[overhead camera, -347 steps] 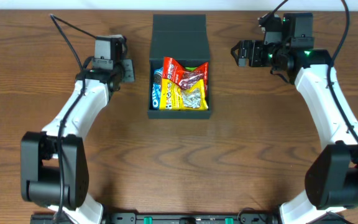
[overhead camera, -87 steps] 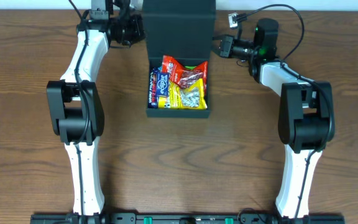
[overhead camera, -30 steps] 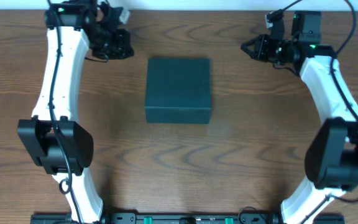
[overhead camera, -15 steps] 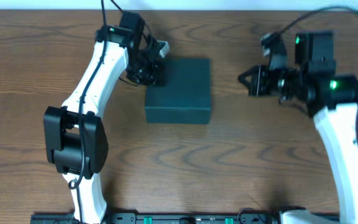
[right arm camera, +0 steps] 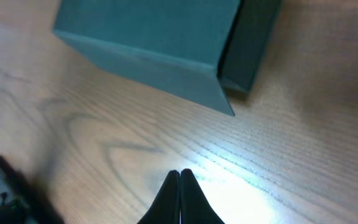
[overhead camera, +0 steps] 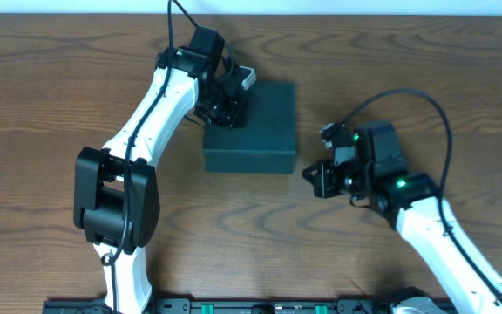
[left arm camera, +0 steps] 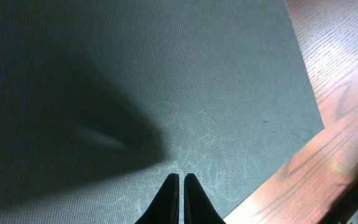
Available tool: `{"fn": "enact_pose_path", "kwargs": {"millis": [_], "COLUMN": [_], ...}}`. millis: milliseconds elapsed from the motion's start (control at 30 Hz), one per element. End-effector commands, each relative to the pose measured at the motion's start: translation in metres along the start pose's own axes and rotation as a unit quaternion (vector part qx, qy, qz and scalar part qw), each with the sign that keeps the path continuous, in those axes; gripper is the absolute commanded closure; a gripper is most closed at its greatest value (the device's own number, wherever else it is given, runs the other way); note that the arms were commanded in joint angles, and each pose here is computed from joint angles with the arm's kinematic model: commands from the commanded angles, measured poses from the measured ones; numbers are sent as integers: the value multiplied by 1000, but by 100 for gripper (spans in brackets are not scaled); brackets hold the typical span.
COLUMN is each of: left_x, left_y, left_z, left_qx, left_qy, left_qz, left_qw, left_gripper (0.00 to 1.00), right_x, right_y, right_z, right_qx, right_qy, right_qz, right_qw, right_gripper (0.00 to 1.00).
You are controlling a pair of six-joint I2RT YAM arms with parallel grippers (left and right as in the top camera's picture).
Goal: Pack container
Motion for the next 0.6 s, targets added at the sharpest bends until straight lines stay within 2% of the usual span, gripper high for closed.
{"fn": "enact_pose_path", "kwargs": {"millis": [0,200,333,567], "left_x": [-5,-12,-10,-10], "left_y": [5,15,15,15], "left_z": [2,6,7,7], "left_qx": [9,8,9,9], "left_qy": [6,1,2,2], "left_qz": [9,19,15,15], "left_qw": [1000,1000,1000,1000], "left_gripper": [94,94,94,94], "right_x": [-12,-21,-25,-20], "right_y": [11,33,47,86], "right_z": [-5,2,-3,-4], "right_qx": [-34,-32,-70,-61], "right_qy": [28,-10,9,18], "right_qz": [-8,-41,-46,-61], "right_qw": [999,999,996,996], "right_gripper": [98,98,98,98]}}
Point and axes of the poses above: each gripper's point midway between its finger pads, its own y axis out along the fingers, its own z axis along the line the jaws close on, x = y × z, the point moved 8 cm from there along -y, back along the fingers, and after that the axes turned 4 degrees about -y, right-handed, at the moved point
